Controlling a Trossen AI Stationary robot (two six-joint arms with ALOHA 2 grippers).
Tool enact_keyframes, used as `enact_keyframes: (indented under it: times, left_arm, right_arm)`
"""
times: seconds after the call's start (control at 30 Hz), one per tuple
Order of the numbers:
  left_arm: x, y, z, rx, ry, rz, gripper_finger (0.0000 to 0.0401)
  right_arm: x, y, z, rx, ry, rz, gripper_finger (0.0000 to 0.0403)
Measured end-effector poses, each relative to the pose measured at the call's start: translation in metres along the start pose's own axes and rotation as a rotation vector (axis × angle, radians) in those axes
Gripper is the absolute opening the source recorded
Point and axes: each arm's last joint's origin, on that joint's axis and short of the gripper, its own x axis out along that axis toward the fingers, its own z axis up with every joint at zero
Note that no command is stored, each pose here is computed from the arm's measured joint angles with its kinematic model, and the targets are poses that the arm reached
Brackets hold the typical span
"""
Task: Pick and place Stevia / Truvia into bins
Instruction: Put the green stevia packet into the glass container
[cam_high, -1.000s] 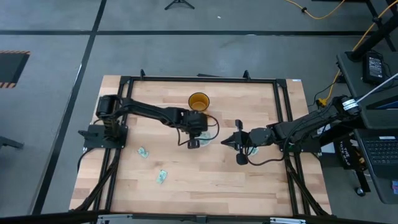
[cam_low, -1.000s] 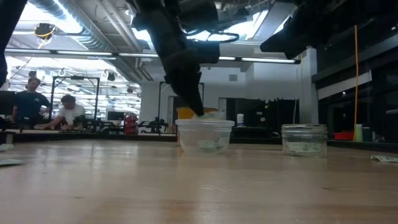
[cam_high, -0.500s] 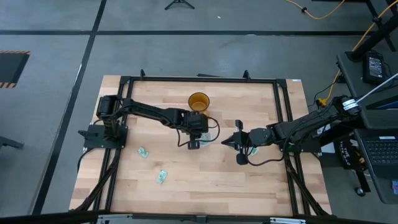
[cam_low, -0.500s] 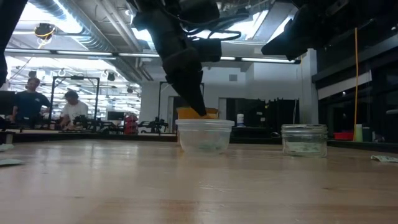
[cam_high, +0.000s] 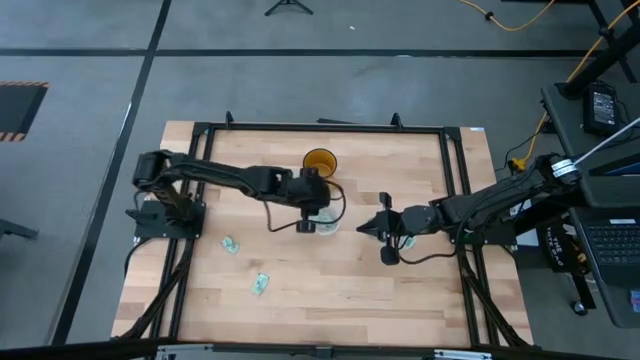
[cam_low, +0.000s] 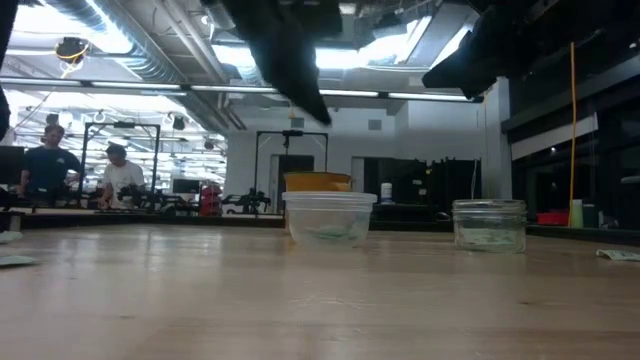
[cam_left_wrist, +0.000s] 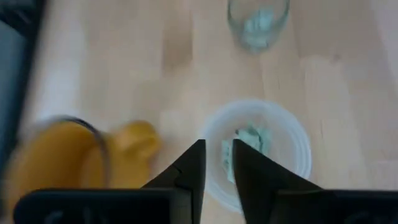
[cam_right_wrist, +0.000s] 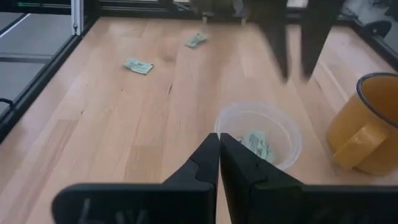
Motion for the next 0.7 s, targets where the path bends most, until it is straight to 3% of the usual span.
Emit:
enact_keyframes:
  times: [0.2, 0.3, 0.53, 0.7]
  left_arm:
    - [-0.045, 0.004, 0.006, 0.031, -0.218, 0.063, 0.0018]
    - [-0.056, 0.005, -0.006, 0.015, -0.299, 0.062, 0.0004]
    - [-0.054, -0.005, -0.054, -0.04, -0.45, 0.088, 0.0001]
    - [-0.054, -0.023, -0.082, -0.079, -0.543, 0.036, 0.0002]
  right_arm:
    - [-0.017, -0.004, 0.007, 0.016, -0.027, 0.003, 0.0019]
    - [-0.031, -0.008, 0.011, 0.062, -0.035, 0.005, 0.0017]
    - [-0.063, -0.013, 0.014, 0.289, 0.236, -0.082, 0.0005]
    - [-0.073, -0.006, 0.021, 0.33, 0.363, -0.12, 0.0003]
